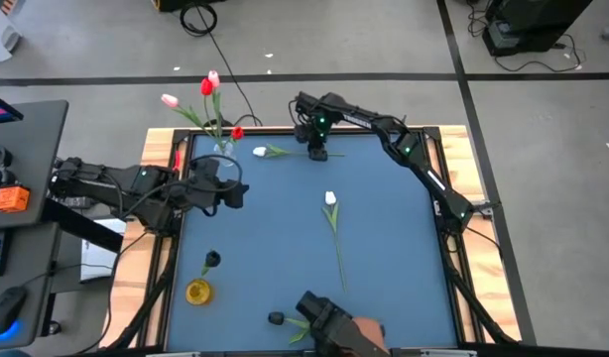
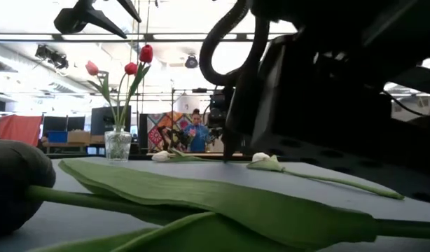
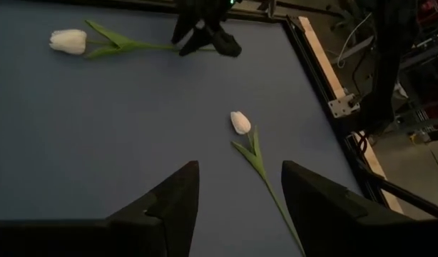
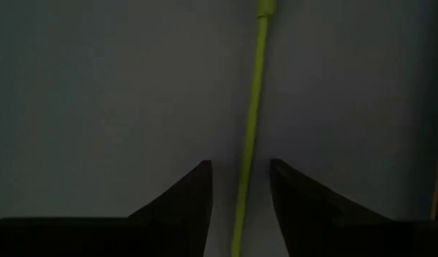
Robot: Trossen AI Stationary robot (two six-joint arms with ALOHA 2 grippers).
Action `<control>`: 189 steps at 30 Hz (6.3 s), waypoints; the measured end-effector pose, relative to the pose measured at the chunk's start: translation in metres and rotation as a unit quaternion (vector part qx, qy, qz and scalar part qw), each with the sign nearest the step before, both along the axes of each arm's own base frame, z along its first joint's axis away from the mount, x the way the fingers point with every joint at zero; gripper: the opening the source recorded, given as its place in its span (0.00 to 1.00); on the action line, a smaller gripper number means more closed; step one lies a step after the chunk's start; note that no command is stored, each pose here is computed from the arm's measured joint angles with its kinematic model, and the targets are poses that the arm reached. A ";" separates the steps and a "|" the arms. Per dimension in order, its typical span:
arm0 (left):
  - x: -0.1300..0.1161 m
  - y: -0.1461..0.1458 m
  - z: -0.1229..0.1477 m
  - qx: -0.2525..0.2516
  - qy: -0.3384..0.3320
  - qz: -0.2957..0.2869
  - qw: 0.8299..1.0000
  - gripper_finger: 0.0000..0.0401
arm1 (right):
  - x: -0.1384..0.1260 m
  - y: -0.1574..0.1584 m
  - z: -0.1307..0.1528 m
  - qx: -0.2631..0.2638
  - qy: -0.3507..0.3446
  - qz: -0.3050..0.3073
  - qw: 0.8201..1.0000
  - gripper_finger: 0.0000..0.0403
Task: Sort flowers into vase by color
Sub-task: Put the top white tulip into the yellow vase
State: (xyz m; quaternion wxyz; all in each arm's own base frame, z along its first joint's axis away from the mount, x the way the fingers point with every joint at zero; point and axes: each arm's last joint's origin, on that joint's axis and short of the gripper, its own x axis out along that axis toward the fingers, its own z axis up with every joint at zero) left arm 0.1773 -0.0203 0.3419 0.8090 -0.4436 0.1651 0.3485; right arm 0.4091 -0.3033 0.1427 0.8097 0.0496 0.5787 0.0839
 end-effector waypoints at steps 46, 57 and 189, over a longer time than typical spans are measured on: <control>0.002 0.016 0.000 0.037 0.029 -0.004 0.999 0.51 | -0.049 0.028 0.004 -0.021 0.172 -0.047 0.984 0.29; 0.003 0.018 0.000 0.023 0.030 -0.021 0.999 0.51 | -0.031 0.039 0.005 -0.071 0.146 -0.007 0.987 0.29; -0.079 -0.076 0.034 0.291 -0.072 -0.557 0.774 0.01 | -0.019 0.348 0.236 -0.008 -0.198 -0.331 0.922 0.29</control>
